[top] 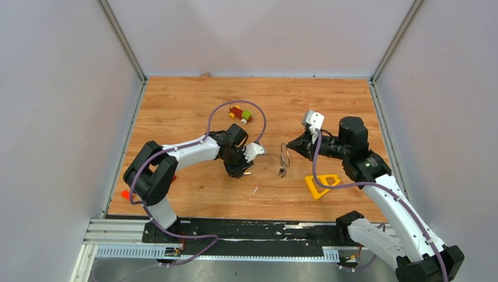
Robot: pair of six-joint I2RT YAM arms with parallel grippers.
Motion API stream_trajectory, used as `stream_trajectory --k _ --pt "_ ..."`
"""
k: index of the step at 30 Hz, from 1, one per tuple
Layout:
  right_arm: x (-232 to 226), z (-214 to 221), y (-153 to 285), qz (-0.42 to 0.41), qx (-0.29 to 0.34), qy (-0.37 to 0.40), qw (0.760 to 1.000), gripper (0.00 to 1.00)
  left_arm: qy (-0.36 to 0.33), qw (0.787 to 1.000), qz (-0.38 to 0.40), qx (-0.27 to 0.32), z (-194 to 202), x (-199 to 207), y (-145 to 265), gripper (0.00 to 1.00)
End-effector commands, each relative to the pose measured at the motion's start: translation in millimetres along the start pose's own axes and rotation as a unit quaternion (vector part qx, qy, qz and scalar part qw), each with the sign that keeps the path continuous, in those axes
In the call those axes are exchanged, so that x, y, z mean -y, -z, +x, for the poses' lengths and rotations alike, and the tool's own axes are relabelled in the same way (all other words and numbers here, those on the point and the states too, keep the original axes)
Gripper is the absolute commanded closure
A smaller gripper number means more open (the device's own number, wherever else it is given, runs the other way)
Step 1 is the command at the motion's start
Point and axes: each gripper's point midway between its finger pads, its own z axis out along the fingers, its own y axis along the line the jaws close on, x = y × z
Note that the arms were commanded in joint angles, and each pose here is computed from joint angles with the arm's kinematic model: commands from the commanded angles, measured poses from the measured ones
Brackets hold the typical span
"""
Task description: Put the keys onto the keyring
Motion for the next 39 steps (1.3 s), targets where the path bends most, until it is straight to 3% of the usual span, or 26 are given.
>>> stream_trajectory --k 1,12,24,39 --pt "1.3 -6.6 -0.9 -0.004 0.015 0.017 1.000 1.00 -0.007 1.000 0.008 0.014 -10.0 3.1 5.2 0.61" --pt "0.7 -6.0 -1.0 -0.006 0.015 0.015 1.000 1.00 -0.008 1.000 0.002 0.000 -1.6 1.9 3.9 0.67" --pt "-0.1 -7.3 -0.3 -0.006 0.017 0.017 1.000 1.00 -0.009 1.000 0.005 -0.004 2.0 3.6 3.6 0.67" --pt "-0.3 -6.5 -1.0 -0.009 0.016 0.015 1.000 1.00 -0.011 1.000 0.009 0.000 -3.3 2.5 2.3 0.88"
